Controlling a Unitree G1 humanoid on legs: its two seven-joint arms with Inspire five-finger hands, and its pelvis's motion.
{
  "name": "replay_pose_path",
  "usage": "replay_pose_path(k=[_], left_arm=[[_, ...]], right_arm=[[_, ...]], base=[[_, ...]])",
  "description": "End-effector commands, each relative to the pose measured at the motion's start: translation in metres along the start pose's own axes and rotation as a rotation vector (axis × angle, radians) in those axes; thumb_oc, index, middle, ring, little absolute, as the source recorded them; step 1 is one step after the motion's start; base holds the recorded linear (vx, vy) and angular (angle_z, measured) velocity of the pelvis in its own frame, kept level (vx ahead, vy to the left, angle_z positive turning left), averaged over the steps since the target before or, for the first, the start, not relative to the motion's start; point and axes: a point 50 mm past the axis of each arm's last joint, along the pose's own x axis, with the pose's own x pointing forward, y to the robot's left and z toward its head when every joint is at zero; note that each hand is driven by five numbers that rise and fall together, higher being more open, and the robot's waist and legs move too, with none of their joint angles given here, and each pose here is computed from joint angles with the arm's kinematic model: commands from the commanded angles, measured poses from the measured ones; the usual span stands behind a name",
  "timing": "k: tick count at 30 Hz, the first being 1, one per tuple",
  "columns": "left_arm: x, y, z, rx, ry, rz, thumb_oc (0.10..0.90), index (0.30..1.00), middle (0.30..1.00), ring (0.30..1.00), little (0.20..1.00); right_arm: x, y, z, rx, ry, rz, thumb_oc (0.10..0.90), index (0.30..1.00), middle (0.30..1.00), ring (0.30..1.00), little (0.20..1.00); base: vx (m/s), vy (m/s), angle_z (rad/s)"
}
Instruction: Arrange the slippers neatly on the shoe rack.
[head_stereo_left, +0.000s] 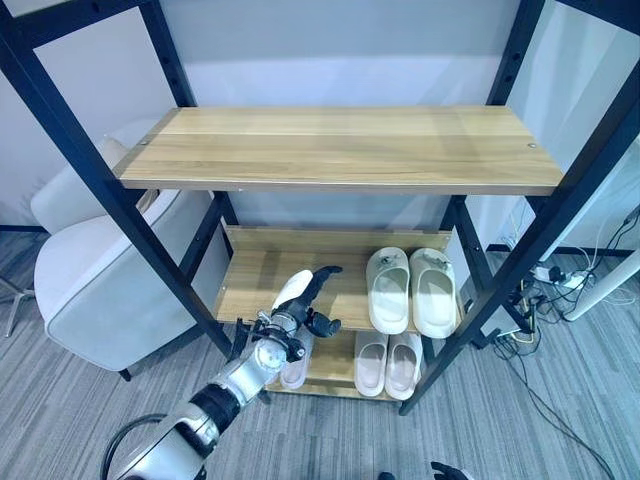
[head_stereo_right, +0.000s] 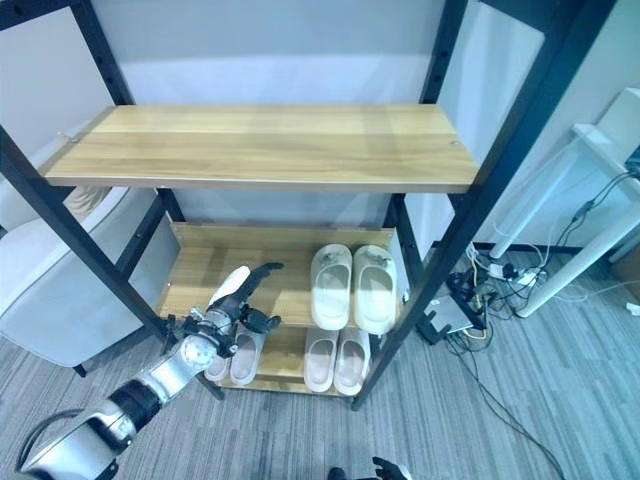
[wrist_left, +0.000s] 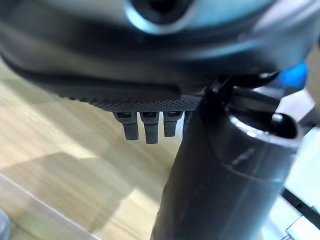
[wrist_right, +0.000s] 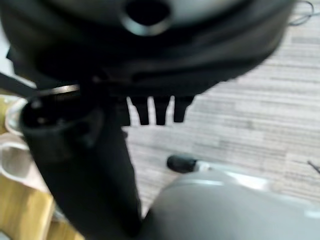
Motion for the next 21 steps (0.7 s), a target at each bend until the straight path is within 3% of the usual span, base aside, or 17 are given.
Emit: replay_pose_path(k=[1,9,14,21], left_arm=[[-0.001,0.037,0.028,-0.150,-0.191,0.129,0.800,0.900,0.900,0.900,0.900],[-0.071,0.011,-0.014,-0.359,-0.055,-0.045,0.800,0.900,0.900,0.900,0.900],[-0.107,-0.013,-0.058,-0.466,0.179,-0.068,0.800,0.900,0.900,0.900,0.900],[-0.135,-0.017,-0.101,-0.467,0.395,0.007,0.800,0.900,0.900,0.900,0.900]], right_arm=[[-0.002,0.016,-0.006,0.066,0.020,0.026,0.800,0.900,0.900,0.900,0.900],[-0.003,0.018,-0.005,0.036,0.014,0.034,0.800,0.900,0.900,0.900,0.900],[0.000,0.012,0.005,0.054,-0.020,0.008,0.800,0.900,0.900,0.900,0.900],[-0.001,0.007,0.000,0.073,-0.010,-0.006,0.800,0.900,0.900,0.900,0.900]], base=[[-0.04,-0.003,0.00],[-0.06,-0.011,0.02],[-0.04,-0.020,0.12],[-0.04,-0.013,0.05]])
